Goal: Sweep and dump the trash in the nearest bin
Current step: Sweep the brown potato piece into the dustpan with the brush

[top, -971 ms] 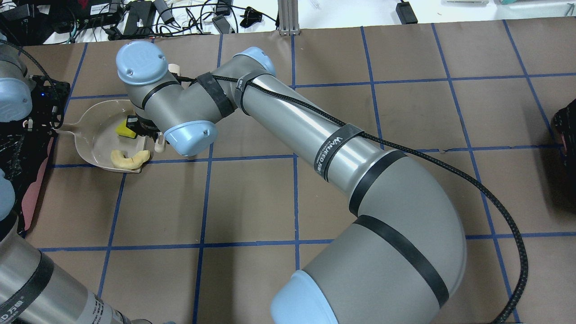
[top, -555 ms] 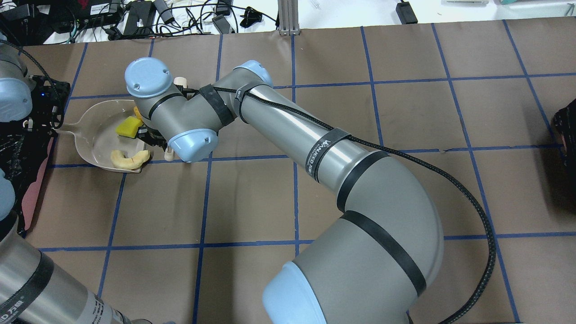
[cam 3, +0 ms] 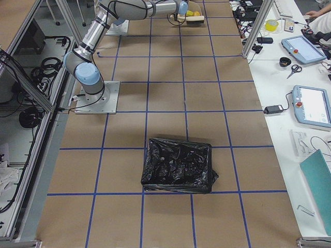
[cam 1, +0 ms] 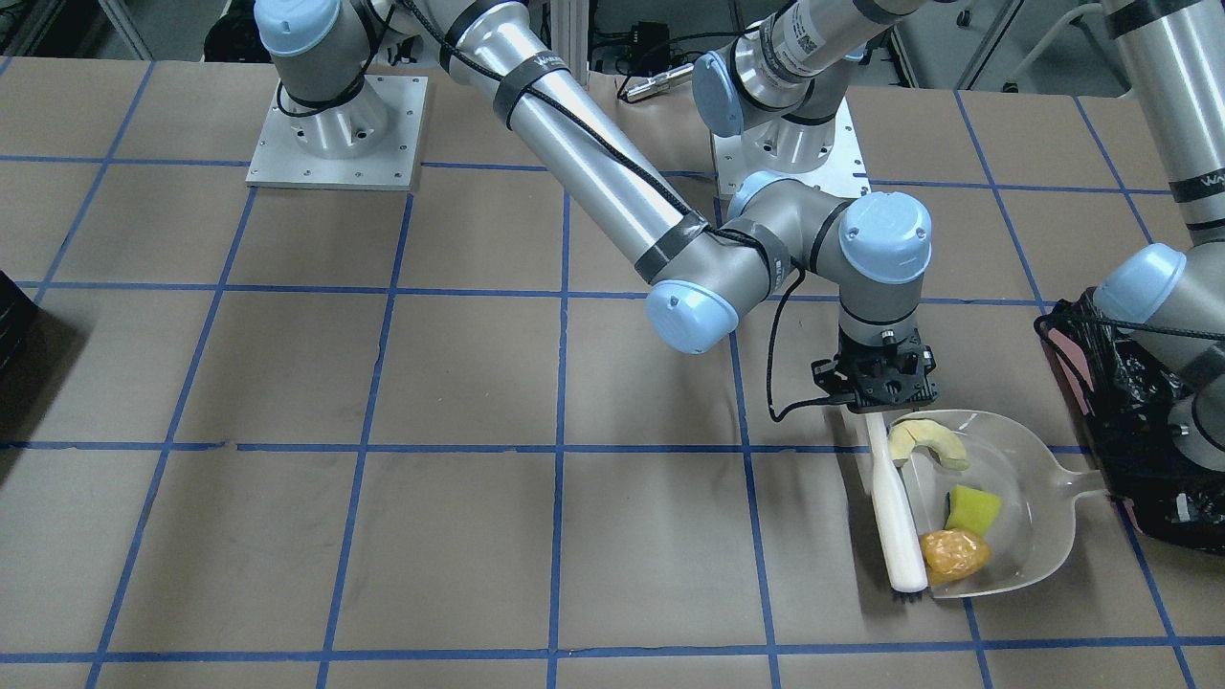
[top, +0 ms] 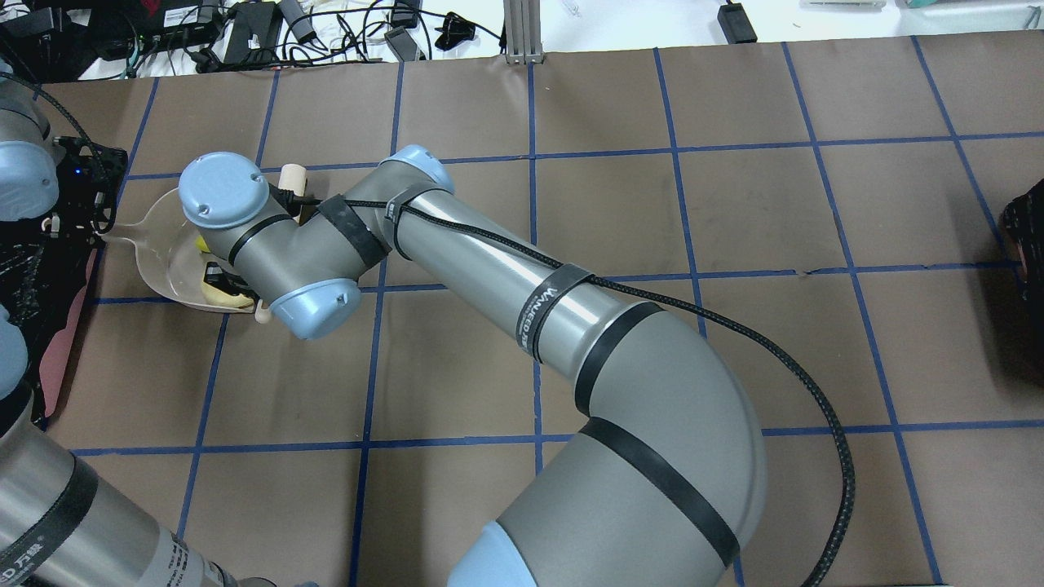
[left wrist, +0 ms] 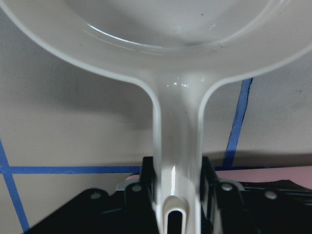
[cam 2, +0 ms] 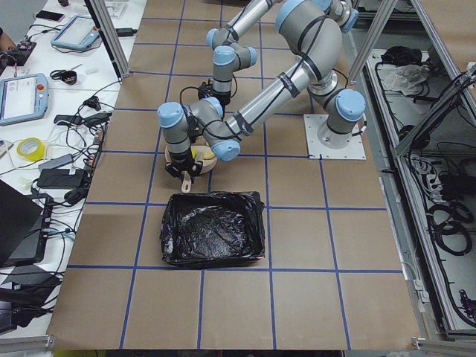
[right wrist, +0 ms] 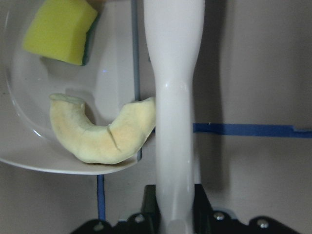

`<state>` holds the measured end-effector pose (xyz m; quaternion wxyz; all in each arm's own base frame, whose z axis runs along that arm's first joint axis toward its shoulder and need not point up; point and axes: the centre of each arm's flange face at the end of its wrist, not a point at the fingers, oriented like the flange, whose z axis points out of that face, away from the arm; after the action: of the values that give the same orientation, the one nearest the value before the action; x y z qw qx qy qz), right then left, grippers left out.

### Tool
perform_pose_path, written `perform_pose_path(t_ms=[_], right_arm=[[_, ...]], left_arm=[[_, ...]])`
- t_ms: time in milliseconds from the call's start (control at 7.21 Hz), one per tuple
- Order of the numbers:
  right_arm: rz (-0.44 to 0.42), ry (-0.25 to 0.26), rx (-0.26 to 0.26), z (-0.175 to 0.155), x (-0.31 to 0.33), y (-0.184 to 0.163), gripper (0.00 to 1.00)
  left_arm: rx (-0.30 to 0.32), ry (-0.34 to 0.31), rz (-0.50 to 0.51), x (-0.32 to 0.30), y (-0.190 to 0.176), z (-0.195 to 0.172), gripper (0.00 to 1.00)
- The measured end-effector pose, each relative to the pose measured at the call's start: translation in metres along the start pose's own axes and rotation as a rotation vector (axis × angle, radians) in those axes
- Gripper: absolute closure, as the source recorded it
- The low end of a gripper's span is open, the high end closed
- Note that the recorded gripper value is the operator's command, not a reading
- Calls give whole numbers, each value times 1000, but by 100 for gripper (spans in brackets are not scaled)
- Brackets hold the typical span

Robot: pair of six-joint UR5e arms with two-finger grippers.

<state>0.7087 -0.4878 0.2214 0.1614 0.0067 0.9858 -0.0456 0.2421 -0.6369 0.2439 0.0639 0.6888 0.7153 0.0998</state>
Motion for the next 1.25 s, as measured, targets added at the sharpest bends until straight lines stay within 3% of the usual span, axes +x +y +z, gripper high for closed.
perform_pose_path(t_ms=[278,555,833,1110,1249], right_arm=[[20,-27,6,4,-21,24,100],[31,-98,28,13,-33,30,100],[50,-136,38,13,-41,35,100],[52,-129,33,1,-43,34,100],[40,-100,19,-18,-40,29,100]], left_arm=[[0,0,0,0,0,0,100],[-1,1,0,0,0,0,100],[0,0,1,0,0,0,100],[0,0,1,0,0,0,100],[0,0,1,0,0,0,100]])
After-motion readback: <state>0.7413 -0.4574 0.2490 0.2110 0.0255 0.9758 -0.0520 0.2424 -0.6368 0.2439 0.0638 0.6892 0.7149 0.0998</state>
